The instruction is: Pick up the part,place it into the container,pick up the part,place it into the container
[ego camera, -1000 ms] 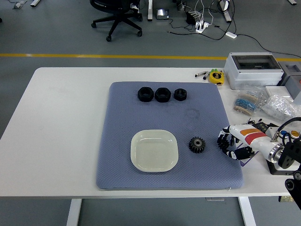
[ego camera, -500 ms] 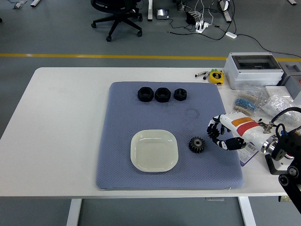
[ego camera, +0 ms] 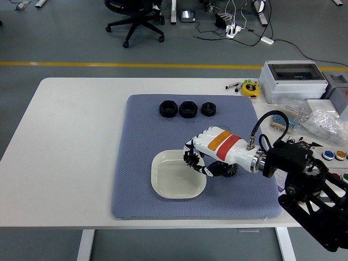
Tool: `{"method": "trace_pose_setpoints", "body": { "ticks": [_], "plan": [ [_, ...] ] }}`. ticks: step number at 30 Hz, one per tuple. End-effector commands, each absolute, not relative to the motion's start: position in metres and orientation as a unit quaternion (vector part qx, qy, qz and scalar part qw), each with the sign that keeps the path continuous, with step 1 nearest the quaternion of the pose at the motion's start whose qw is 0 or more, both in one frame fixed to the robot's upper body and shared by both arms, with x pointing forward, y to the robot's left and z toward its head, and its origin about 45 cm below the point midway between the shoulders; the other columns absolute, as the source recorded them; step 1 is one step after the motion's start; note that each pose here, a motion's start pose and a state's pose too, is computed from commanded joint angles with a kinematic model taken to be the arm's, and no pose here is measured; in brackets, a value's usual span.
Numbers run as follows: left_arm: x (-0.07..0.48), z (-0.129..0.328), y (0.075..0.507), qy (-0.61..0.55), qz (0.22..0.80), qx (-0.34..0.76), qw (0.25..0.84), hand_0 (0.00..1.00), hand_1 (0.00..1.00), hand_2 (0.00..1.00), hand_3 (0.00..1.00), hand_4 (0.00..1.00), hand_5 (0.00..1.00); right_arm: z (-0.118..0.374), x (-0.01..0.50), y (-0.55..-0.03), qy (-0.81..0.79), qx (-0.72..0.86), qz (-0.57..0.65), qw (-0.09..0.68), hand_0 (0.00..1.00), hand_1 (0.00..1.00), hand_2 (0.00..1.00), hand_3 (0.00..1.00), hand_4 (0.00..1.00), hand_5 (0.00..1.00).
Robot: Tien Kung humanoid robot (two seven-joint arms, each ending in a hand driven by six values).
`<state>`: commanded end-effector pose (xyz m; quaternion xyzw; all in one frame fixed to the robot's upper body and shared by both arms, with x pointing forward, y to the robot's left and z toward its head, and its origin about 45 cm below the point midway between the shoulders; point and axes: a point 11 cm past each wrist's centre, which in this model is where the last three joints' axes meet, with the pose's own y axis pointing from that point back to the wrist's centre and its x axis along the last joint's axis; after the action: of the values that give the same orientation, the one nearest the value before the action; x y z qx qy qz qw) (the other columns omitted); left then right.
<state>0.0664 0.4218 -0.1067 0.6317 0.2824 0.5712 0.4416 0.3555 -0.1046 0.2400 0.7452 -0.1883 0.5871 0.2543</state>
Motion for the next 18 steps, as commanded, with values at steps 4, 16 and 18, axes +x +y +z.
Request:
{"method": "trace_pose_setpoints", "body": {
  "ticks": [4, 16, 18],
  "plan": [
    [0.066, -0.107, 0.422, 0.282, 0.571, 0.633, 0.441, 0.697, 0.665, 0.675, 0.566, 0.650, 0.585, 0.237, 0.354, -0.086, -0.149, 0.744, 0.594, 0.268, 0.330, 0.377, 0.441, 0.482, 0.700, 0.002],
    [0.066, -0.106, 0.424, 0.281, 0.571, 0.634, 0.440, 0.697, 0.659, 0.676, 0.565, 0.650, 0.587, 0.236, 0.360, -0.080, -0.143, 0.742, 0.600, 0.263, 0.588, 0.676, 0.868, 0.998, 0.998, 0.269],
    [0.066, -0.106, 0.424, 0.281, 0.571, 0.634, 0.440, 0.697, 0.658, 0.675, 0.566, 0.650, 0.588, 0.237, 0.361, -0.082, -0.149, 0.741, 0.600, 0.263, 0.617, 0.694, 0.900, 0.998, 0.998, 0.282]
  ]
}}
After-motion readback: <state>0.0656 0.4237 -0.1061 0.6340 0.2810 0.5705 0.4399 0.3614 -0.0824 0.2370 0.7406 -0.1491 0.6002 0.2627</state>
